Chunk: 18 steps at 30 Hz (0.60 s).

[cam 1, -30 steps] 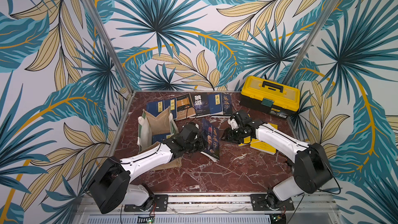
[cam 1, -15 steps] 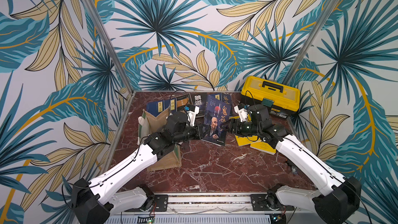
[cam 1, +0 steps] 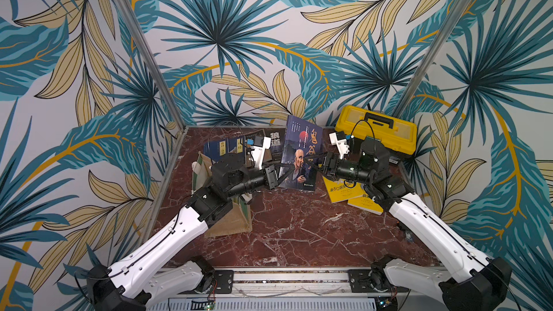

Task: Put the books into the canvas bag
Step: Pick up the book from the center of the board.

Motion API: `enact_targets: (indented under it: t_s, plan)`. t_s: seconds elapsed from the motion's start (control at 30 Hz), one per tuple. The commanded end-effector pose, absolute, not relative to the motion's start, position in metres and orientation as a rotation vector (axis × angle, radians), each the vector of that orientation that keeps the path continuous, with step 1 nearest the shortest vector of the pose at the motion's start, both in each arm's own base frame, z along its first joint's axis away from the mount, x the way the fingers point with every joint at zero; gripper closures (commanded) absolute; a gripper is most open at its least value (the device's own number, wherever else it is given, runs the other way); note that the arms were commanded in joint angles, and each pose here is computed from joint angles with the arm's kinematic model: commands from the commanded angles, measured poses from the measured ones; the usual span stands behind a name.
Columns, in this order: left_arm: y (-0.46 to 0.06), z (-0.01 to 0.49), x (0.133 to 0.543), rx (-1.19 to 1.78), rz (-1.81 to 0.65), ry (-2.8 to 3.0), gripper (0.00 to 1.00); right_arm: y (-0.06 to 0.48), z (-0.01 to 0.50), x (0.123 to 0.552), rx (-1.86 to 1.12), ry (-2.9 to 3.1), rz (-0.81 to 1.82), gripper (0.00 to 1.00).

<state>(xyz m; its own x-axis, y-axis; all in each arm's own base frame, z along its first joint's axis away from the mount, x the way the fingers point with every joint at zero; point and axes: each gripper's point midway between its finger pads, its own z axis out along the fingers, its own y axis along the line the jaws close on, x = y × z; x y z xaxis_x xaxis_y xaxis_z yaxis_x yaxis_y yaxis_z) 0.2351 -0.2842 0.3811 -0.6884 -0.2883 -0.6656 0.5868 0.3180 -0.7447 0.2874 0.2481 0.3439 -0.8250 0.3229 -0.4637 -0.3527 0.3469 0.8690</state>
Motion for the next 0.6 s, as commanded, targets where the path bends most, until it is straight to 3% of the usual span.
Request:
enact_targets:
  t_s: [0.0,0.47,0.57]
  plan:
    - [-0.274,0.428,0.221,0.321,-1.549,1.607,1.00,0.254,0.352,0.284,-0.037,2.003,1.597,0.26]
    - [-0.260,0.422,0.217,0.302,-1.653,1.583,1.00,0.265,0.361,0.287,-0.070,1.955,1.756,0.21]
    - [-0.255,0.410,0.220,0.254,-1.650,1.600,1.00,0.270,0.373,0.284,-0.117,1.899,1.830,0.31]
